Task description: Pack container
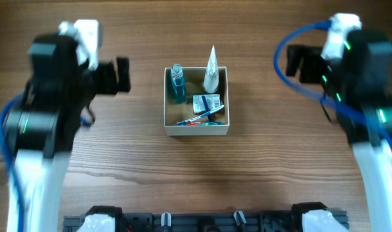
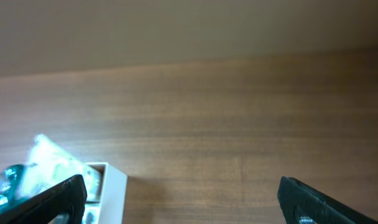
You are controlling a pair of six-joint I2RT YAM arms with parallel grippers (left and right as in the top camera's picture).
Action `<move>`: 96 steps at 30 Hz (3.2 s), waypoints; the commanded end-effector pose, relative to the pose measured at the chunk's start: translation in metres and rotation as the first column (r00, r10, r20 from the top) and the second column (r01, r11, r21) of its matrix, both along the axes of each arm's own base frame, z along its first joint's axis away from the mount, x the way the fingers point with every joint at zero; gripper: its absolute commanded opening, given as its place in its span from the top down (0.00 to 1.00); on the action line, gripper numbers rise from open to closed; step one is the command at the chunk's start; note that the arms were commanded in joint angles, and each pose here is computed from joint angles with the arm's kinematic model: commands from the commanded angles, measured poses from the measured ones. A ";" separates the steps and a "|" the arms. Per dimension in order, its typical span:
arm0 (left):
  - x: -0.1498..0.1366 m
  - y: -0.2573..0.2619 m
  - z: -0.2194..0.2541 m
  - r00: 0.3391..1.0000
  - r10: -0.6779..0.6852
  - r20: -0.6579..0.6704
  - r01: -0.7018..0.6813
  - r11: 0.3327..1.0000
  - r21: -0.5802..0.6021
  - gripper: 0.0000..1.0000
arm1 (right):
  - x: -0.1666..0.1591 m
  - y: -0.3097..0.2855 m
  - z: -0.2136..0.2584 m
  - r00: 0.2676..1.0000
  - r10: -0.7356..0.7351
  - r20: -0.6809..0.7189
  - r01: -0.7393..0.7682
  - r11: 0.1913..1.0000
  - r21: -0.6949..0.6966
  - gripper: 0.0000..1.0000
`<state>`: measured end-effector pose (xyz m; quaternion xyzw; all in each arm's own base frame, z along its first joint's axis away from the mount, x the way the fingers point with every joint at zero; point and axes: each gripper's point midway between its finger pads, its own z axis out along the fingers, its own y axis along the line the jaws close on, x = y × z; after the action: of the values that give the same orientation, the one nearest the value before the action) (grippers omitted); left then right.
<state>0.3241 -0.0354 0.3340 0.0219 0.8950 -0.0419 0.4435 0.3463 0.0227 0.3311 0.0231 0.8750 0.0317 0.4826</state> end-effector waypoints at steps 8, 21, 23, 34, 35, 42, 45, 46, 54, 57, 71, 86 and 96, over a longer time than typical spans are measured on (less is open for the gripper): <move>-0.128 0.009 -0.047 0.981 0.077 0.181 -0.045 0.984 -0.173 0.00 | -0.117 -0.013 -0.051 0.988 -0.026 0.150 0.024 1.000 0.017 0.00; -0.151 0.012 -0.070 0.981 0.077 0.179 -0.046 0.984 -0.171 0.00 | -0.151 -0.016 -0.094 0.999 -0.025 0.025 0.025 1.000 0.006 0.00; -0.154 0.012 -0.077 0.986 0.076 0.151 -0.050 0.985 -0.167 0.00 | -0.151 -0.016 -0.094 0.999 -0.026 0.024 0.026 1.000 0.006 0.00; -0.172 0.013 -0.106 0.997 0.075 0.015 -0.072 0.987 -0.146 0.00 | -0.151 -0.016 -0.094 0.999 -0.026 0.025 0.026 1.000 0.006 0.00; -0.172 0.013 -0.106 0.997 0.075 0.013 -0.072 0.987 -0.146 0.00 | -0.152 -0.016 -0.094 0.999 -0.026 0.024 0.025 1.000 0.006 0.00; -0.172 0.013 -0.106 0.997 0.075 0.014 -0.072 0.987 -0.146 0.00 | -0.159 -0.019 -0.093 0.991 -0.033 0.131 0.032 0.999 0.008 0.00; -0.172 0.013 -0.106 0.997 0.075 0.014 -0.072 0.987 -0.146 0.00 | -0.156 -0.012 -0.103 0.972 -0.007 0.234 -0.002 0.999 0.036 0.00; -0.172 0.013 -0.106 0.997 0.075 0.014 -0.072 0.987 -0.146 0.00 | -0.155 -0.009 -0.106 0.965 0.008 0.264 -0.020 0.999 0.044 0.00; -0.172 0.013 -0.106 0.997 0.075 0.014 -0.072 0.987 -0.146 0.00 | -0.118 0.017 -0.109 0.835 0.107 0.540 -0.167 0.984 0.063 0.00; -0.172 0.013 -0.106 0.997 0.075 0.014 -0.072 0.987 -0.146 0.00 | -0.112 0.017 -0.102 0.766 0.103 0.635 -0.173 0.984 0.050 0.00; -0.172 0.013 -0.106 0.997 0.075 0.014 -0.072 0.987 -0.146 0.00 | -0.102 0.013 -0.154 0.840 0.085 0.536 -0.140 0.988 0.062 0.00; -0.172 0.013 -0.106 0.997 0.075 0.014 -0.072 0.987 -0.146 0.00 | -0.102 0.013 -0.155 0.842 0.085 0.532 -0.139 0.988 0.062 0.00; -0.174 0.015 -0.109 0.997 0.077 0.005 -0.076 0.988 -0.135 0.00 | -0.102 0.013 -0.155 0.842 0.085 0.533 -0.139 0.988 0.062 0.00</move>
<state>0.1529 -0.0204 0.2289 -0.0394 0.8858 -0.0829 0.4549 0.2447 0.0355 0.1732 -0.0180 0.7099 0.1019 0.6967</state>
